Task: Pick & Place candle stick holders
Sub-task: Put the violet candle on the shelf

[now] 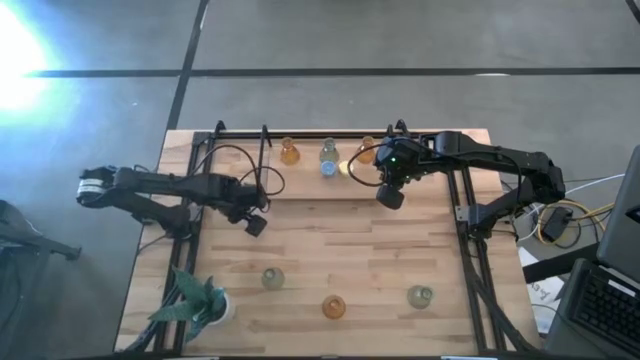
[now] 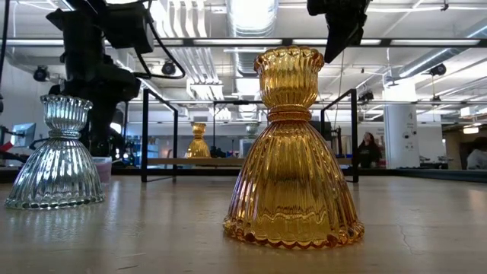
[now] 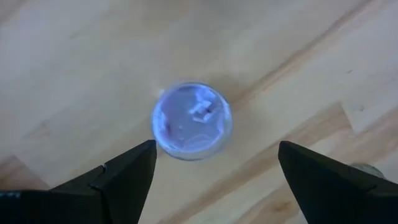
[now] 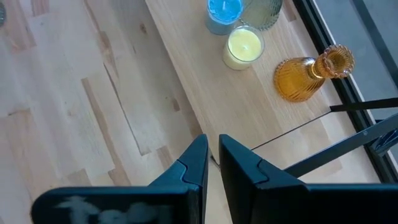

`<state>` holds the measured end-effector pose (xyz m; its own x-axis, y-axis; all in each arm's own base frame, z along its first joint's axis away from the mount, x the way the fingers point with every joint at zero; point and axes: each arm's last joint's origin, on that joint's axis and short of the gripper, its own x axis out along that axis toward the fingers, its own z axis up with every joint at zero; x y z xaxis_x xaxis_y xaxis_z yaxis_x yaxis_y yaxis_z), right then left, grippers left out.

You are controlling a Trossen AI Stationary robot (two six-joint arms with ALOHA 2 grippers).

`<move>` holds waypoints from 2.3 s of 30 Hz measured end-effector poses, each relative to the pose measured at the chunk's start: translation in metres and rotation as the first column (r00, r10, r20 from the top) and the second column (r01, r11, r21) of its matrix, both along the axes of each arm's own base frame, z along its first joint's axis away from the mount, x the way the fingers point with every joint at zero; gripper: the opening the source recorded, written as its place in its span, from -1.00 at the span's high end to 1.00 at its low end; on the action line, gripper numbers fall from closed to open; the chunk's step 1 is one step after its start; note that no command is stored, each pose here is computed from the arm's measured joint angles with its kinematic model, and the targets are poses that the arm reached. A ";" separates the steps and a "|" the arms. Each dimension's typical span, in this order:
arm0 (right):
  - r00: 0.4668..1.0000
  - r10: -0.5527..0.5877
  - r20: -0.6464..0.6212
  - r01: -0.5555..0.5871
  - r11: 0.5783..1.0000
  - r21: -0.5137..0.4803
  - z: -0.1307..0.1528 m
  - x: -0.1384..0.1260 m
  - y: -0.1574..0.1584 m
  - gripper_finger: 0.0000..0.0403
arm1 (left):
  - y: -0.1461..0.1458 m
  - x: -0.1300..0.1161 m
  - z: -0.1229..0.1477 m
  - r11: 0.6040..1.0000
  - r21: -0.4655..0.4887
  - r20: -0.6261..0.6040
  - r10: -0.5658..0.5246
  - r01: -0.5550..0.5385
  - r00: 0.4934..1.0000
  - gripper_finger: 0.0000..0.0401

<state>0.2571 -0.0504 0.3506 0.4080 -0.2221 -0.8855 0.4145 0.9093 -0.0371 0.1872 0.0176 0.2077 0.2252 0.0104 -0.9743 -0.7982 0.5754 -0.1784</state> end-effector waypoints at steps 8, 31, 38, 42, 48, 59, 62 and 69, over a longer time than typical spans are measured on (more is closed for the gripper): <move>1.000 0.002 -0.001 -0.002 1.000 -0.003 0.000 0.000 0.000 0.83 | 0.001 -0.006 -0.004 0.999 0.034 -0.064 0.007 -0.005 0.998 -0.70; 1.000 0.004 -0.001 -0.004 1.000 -0.003 0.000 0.000 0.000 0.83 | 0.002 -0.002 -0.019 0.994 0.089 -0.039 -0.065 0.068 0.997 -0.71; 1.000 0.004 -0.001 -0.004 1.000 -0.004 0.000 0.000 0.000 0.83 | 0.002 0.002 -0.034 0.993 0.083 -0.011 -0.085 0.085 0.996 -0.71; 1.000 0.007 -0.002 -0.007 1.000 -0.005 0.000 0.000 0.000 0.83 | 0.002 0.003 -0.044 0.993 0.062 -0.049 -0.092 0.095 0.994 -0.71; 1.000 0.007 -0.002 -0.007 1.000 -0.005 0.000 0.000 0.000 0.83 | 0.003 0.009 -0.054 0.992 0.059 -0.081 -0.108 0.113 0.991 -0.71; 1.000 0.020 -0.005 -0.020 1.000 -0.011 0.000 0.000 0.000 0.83 | 0.003 0.014 -0.063 0.991 0.058 -0.110 -0.117 0.124 0.987 -0.68; 1.000 0.023 -0.005 -0.023 1.000 -0.013 0.000 0.000 0.000 0.83 | 0.003 0.014 -0.063 0.991 0.061 -0.111 -0.110 0.118 0.988 -0.59; 0.999 0.040 -0.006 -0.040 0.999 -0.021 0.000 0.000 0.000 0.83 | 0.004 0.014 -0.063 0.994 0.079 -0.110 -0.066 0.075 0.992 -0.24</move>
<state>0.2573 -0.0505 0.3509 0.4116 -0.2249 -0.8832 0.3776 0.9240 -0.0593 0.2013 0.0216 0.1447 0.1231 0.0800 -0.9892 -0.7671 0.6400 -0.0437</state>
